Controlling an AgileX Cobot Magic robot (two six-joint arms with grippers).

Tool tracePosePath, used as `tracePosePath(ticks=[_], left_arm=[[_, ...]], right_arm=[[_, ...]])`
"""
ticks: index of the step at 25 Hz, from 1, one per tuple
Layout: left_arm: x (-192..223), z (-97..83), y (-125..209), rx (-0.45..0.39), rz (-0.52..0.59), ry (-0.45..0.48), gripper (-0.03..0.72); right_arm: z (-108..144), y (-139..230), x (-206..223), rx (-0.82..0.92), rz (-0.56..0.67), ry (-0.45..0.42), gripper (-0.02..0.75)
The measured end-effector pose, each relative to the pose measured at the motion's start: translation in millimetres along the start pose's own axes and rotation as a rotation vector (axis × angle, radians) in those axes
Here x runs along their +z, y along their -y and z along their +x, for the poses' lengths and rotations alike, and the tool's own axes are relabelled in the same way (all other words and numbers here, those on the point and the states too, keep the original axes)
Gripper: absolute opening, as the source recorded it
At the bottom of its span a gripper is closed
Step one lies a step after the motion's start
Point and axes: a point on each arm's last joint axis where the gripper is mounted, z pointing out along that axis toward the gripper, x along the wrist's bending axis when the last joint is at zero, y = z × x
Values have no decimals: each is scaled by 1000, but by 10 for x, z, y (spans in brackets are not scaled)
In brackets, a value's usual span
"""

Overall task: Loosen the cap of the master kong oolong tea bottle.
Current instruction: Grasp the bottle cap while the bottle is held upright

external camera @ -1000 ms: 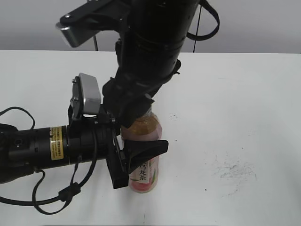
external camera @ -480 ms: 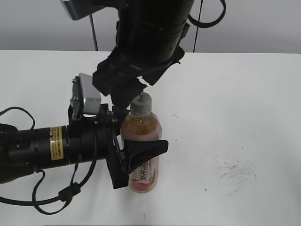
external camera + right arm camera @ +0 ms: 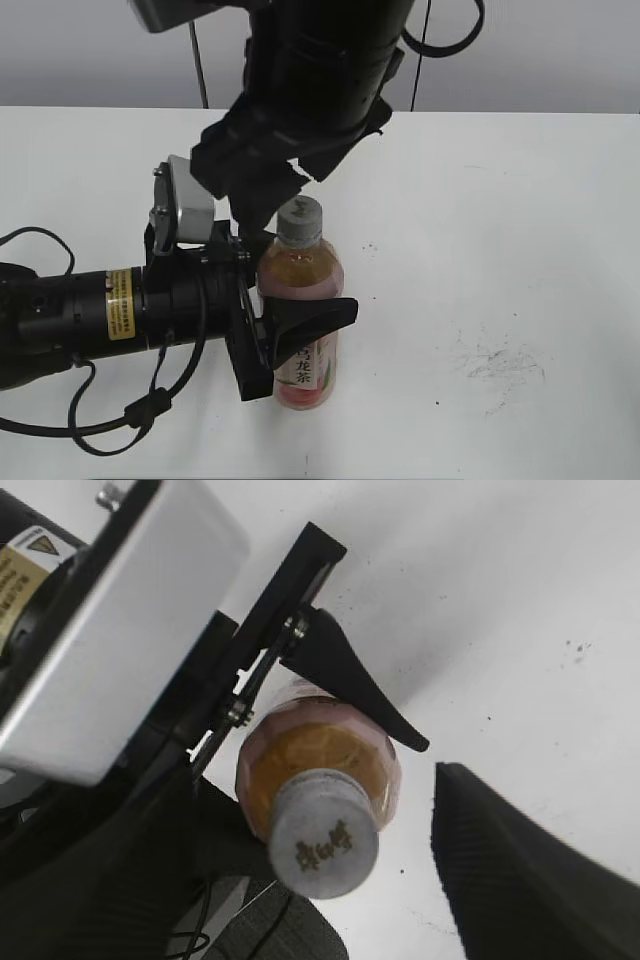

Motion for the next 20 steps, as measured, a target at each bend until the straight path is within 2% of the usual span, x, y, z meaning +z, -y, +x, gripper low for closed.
tracePosePath(ticks=[7, 17, 20], left_arm=[[0, 0, 0, 0, 0, 0, 445], [0, 0, -1, 0, -1, 0, 445], [0, 0, -1, 0, -1, 0, 445]], right_arm=[[-92, 109, 71, 31, 42, 0, 519], [-82, 118, 64, 30, 40, -22, 496], [-82, 118, 64, 27, 40, -22, 464]])
